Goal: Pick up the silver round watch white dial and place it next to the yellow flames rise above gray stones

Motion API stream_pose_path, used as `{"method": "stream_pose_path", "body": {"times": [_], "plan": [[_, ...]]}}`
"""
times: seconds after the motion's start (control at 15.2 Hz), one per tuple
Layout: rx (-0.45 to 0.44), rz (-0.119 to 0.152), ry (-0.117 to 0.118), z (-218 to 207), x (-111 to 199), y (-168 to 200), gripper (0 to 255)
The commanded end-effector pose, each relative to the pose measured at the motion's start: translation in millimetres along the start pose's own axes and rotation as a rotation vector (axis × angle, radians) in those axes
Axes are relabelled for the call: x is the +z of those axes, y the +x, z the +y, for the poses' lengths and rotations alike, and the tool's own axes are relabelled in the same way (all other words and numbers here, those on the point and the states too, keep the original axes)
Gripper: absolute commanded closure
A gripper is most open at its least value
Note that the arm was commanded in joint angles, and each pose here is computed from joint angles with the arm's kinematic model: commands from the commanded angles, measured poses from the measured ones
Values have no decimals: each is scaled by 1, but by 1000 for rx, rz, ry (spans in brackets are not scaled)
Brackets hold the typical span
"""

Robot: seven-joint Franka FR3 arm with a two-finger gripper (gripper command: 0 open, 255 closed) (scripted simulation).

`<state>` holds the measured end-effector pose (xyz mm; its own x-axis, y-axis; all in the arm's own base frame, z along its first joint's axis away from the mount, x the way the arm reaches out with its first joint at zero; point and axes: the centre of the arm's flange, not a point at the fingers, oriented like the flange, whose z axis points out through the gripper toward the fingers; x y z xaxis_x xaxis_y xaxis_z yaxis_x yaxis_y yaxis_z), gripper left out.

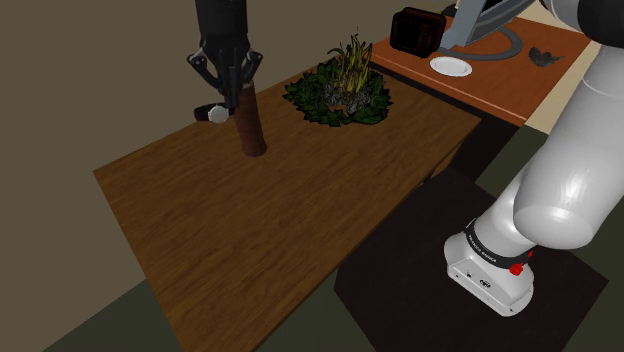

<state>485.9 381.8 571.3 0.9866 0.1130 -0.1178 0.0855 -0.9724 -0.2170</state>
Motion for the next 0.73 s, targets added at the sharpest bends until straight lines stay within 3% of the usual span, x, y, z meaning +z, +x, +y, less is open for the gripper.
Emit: {"method": "stream_pose_path", "body": {"times": [0.0, 0.66], "plan": [[0, 0, 0, -2, -10, 0, 255], [0, 0, 0, -13, -57, -6, 255]]}}
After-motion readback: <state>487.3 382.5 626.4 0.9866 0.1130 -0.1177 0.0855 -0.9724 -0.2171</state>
